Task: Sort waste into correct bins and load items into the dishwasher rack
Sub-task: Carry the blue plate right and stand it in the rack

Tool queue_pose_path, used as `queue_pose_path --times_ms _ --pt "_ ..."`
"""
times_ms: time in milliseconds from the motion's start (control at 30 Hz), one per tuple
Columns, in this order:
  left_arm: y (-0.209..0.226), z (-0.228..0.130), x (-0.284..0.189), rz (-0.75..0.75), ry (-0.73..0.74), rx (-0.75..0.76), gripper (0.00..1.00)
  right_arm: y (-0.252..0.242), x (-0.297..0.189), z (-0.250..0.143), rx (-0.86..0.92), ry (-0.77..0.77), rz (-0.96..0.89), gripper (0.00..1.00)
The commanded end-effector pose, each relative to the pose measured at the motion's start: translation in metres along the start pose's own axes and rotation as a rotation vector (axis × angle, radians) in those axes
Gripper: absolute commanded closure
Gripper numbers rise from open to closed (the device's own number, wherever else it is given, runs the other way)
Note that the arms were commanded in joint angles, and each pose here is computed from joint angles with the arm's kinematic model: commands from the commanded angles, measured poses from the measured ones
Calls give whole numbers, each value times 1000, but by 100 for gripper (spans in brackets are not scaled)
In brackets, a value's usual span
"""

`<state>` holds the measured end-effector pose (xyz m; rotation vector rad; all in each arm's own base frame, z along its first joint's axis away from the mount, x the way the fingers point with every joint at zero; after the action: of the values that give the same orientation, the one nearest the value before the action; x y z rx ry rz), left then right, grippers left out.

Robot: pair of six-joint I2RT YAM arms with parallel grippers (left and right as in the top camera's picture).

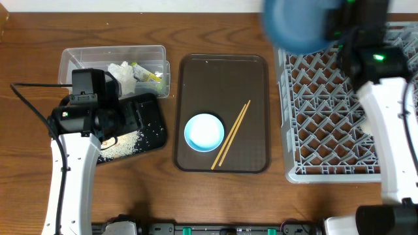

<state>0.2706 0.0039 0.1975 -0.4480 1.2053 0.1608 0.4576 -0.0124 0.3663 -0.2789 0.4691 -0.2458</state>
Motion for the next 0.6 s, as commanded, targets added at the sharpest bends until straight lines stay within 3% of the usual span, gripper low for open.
queue_pose_path --times_ms 0,200,567 --pt "1 3 -4 6 -17 0 29 -70 0 -11 -195 102 -362 99" --pt "1 3 -4 6 -17 0 29 -147 -1 -25 -237 208 -634 99" --pt "1 3 -4 5 -17 0 29 -217 23 -53 -338 324 -761 99"
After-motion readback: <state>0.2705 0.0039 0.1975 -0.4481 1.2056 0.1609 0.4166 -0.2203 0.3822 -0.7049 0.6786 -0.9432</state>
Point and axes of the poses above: each gripper's point midway between its finger pads, its own x axis out along the fingers, its own y axis along the line the jaws close on, z = x × y, the point moved 3 cm from there along -x, back along the fingers, and after that the axes turned 7 degrees about -x, right-handed, at the moved point
